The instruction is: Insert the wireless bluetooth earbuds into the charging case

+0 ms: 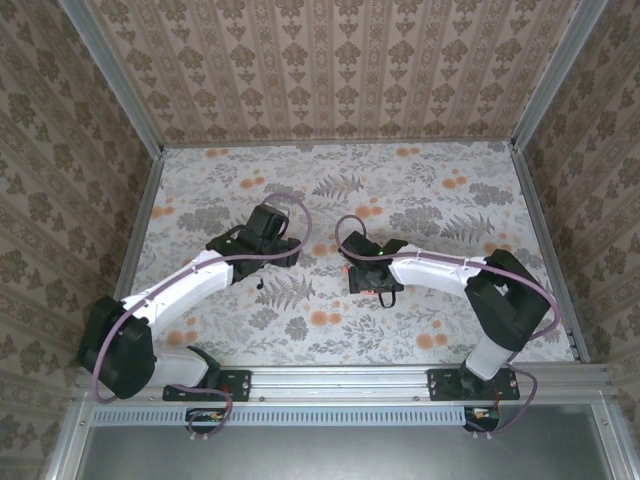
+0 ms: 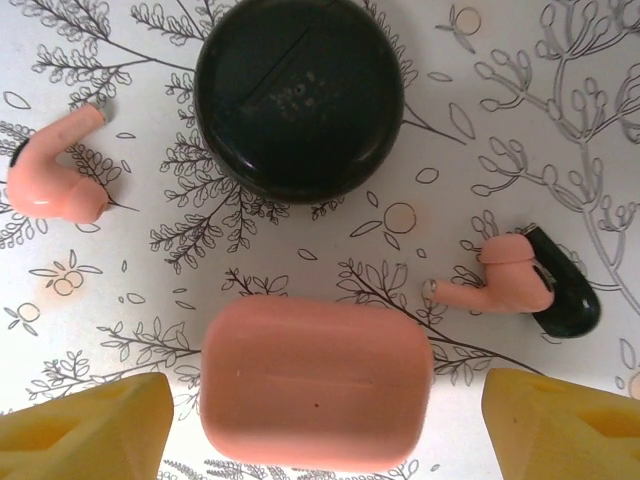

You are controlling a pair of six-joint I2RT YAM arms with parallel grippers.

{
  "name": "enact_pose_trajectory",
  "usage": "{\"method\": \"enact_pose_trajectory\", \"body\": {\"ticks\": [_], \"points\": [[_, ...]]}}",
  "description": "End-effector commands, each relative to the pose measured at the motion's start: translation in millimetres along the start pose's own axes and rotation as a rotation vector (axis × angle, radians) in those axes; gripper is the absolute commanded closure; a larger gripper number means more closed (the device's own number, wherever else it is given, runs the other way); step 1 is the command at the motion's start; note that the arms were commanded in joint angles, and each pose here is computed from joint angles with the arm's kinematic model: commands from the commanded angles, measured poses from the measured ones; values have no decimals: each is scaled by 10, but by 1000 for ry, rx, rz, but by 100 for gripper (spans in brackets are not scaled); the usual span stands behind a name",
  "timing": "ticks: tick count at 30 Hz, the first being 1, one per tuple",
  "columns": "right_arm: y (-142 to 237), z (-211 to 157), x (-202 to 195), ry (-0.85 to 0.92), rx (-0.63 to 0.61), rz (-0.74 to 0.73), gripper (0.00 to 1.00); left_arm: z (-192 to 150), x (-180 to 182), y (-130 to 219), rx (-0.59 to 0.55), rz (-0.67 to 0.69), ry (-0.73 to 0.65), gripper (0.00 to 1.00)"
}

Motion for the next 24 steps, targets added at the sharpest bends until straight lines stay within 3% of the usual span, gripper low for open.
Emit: {"method": "enact_pose_trajectory", "body": {"ticks": [1, 24], "points": [[-22, -29, 5, -13, 42, -17, 18, -12, -19, -28, -3, -3, 4, 23], [-269, -15, 49, -35, 63, -6, 35, -94, 2, -122, 5, -2, -12, 22]]}}
Point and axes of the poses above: each hand's point on the last joint's axis, 136 mm out from that joint toward the fingers, its own y axis back along the fingers, its own x axis along the line the jaws close on, z = x × y, the point moved 4 cm from there along y, back along the fingers, and after that the axes turned 7 degrees about y, right-handed, at the moved point
